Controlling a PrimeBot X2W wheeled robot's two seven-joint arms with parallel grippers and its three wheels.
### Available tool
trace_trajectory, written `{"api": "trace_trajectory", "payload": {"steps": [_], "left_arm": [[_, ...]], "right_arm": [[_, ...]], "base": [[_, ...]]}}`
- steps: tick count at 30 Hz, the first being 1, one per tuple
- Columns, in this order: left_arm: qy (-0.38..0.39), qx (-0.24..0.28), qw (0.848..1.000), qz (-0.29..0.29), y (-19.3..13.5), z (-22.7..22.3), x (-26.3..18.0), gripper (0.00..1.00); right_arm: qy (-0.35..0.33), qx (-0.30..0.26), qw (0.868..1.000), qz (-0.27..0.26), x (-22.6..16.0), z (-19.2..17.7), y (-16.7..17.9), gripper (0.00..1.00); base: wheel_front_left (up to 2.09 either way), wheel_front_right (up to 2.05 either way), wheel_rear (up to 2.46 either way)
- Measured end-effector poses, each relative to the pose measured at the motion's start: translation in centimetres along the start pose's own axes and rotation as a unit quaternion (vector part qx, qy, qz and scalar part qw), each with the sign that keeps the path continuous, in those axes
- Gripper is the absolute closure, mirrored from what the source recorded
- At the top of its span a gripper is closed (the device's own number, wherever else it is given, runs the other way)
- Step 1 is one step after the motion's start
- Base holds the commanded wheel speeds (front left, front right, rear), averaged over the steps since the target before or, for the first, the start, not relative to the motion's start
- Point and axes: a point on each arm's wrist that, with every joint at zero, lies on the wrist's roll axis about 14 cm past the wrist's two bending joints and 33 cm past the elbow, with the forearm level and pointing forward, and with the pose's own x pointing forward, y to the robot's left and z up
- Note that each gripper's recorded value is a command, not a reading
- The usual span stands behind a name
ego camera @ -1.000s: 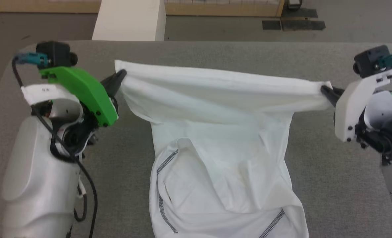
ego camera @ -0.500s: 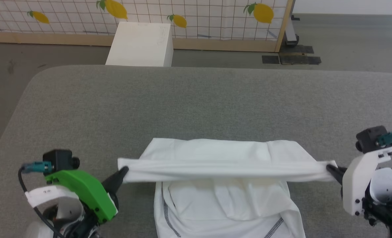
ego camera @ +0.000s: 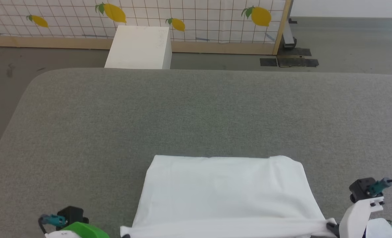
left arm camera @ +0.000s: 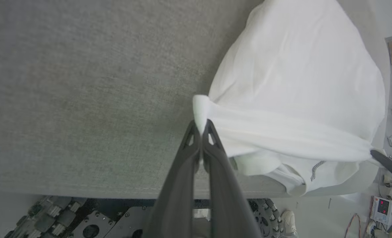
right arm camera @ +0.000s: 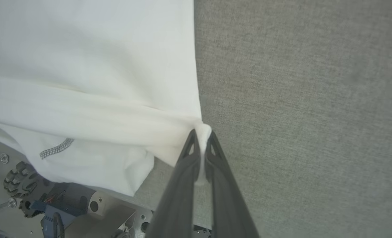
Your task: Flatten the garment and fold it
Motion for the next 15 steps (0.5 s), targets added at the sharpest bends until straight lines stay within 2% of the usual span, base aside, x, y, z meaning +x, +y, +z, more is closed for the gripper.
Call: {"api": "trace_trajectory", "payload": {"steps": [8, 14, 15], "left_arm": [[0.072, -0.015, 0.996, 0.042, 2.3, -4.0, 1.3, 1.00], [0.065, -0.006, 0.996, 0.058, 3.0, -4.1, 1.8, 1.00], [0.063, -0.006, 0.996, 0.057, 3.0, -3.9, 1.9, 0.32]], "right_arm": [[0.053, 0.004, 0.999, -0.003, 1.1, -3.3, 0.0, 1.00], [0.061, 0.005, 0.998, -0.004, 1.5, -4.0, 0.0, 1.00], [0.055, 0.005, 0.998, -0.003, 1.5, -3.8, 0.1, 0.22]], "base": [[0.00, 0.00, 0.00], [0.00, 0.00, 0.00], [0.00, 0.00, 0.00]]}}
